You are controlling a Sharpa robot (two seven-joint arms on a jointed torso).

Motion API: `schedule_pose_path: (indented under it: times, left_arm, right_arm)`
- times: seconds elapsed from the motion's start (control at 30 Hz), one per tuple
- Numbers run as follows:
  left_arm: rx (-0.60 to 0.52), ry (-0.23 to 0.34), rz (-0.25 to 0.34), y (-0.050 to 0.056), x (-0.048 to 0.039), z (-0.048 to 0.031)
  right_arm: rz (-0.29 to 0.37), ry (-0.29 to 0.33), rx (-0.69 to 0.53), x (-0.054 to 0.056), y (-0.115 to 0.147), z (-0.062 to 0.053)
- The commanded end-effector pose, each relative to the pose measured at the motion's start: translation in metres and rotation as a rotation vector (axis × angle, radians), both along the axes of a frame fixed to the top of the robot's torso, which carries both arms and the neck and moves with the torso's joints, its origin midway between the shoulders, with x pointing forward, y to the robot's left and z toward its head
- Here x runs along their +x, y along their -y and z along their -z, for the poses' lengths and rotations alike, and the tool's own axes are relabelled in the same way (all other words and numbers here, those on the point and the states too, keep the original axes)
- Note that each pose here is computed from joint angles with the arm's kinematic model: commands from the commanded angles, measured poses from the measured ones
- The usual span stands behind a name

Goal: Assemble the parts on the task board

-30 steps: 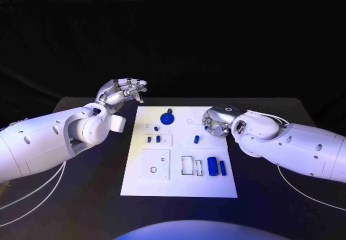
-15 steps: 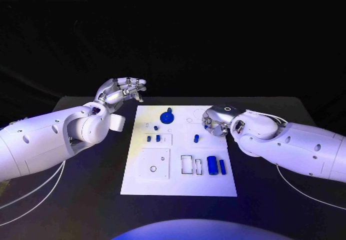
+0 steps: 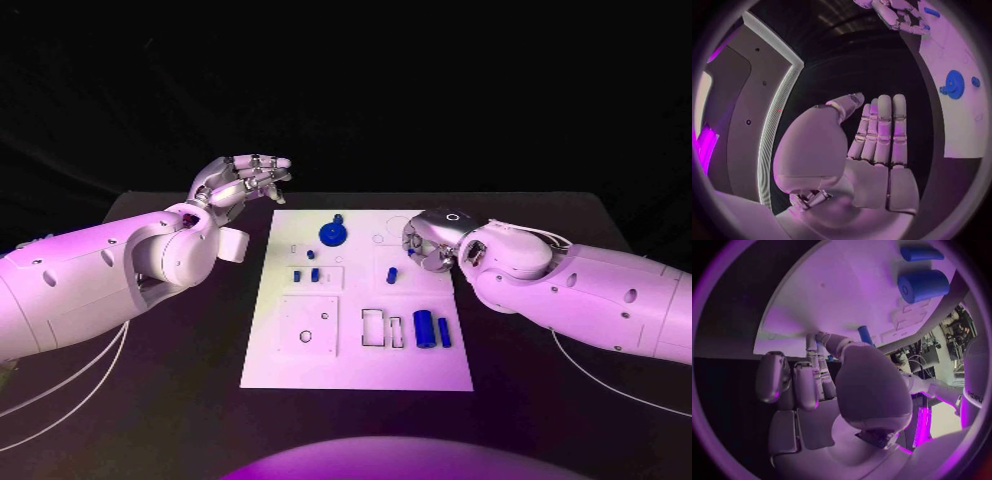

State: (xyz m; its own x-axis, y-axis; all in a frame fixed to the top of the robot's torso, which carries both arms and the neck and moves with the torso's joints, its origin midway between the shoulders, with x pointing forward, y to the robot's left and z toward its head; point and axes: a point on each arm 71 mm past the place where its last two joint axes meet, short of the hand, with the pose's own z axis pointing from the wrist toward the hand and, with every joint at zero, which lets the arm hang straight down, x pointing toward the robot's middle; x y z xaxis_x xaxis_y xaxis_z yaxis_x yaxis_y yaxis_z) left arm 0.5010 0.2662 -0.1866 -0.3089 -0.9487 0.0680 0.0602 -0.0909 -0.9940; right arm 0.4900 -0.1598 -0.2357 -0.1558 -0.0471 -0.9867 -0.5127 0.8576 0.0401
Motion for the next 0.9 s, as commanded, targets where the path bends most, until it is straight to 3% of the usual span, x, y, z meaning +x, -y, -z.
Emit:
schedule_pose_path:
  times: [0.03, 0.47, 0.9]
  left_arm:
    - [-0.002, -0.004, 0.005, 0.002, -0.0001, -0.0002]
    - [0.003, -0.012, 0.0, 0.001, 0.001, 0.0009]
    - [0.006, -0.013, -0.006, 0.0, 0.0019, 0.0014]
  right_arm:
    - [0.007, -0.01, -0.026, -0.004, 0.0, 0.009]
    - [0.005, 0.059, 0.042, -0.007, 0.002, -0.001]
    - [-0.004, 0.106, 0.107, -0.014, 0.005, -0.018]
